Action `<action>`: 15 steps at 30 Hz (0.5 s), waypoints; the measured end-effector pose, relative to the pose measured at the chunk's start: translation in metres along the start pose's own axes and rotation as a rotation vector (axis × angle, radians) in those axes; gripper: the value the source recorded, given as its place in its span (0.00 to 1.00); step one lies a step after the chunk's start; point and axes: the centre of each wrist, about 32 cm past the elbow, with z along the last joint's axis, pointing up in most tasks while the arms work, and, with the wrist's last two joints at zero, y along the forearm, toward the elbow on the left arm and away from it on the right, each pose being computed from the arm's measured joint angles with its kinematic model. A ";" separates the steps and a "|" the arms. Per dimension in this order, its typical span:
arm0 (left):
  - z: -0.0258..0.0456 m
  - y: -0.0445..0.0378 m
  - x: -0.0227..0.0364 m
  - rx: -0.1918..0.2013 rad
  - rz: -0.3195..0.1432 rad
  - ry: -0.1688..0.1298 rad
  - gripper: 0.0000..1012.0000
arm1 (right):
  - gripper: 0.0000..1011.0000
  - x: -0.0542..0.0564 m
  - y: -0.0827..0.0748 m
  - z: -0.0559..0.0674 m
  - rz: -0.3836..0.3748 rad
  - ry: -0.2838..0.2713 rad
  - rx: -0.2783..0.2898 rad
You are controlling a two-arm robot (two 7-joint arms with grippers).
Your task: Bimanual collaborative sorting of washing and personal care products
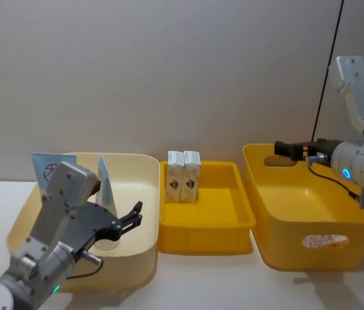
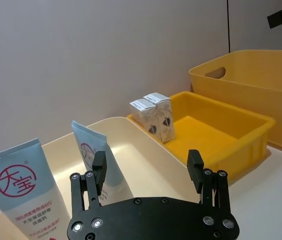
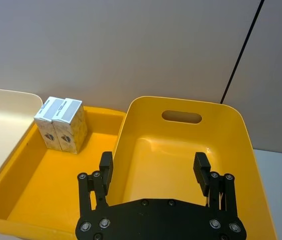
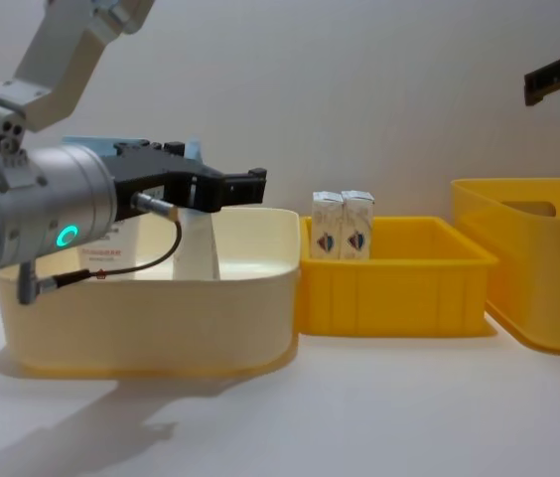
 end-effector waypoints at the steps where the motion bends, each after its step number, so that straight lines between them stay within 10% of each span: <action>1: 0.0010 -0.0026 0.0011 0.004 -0.002 0.007 0.99 | 0.99 0.000 0.000 0.000 0.000 0.000 0.000; 15: 0.0047 -0.0162 0.0041 0.026 0.033 0.060 0.99 | 0.99 0.000 0.000 0.000 0.001 0.001 -0.002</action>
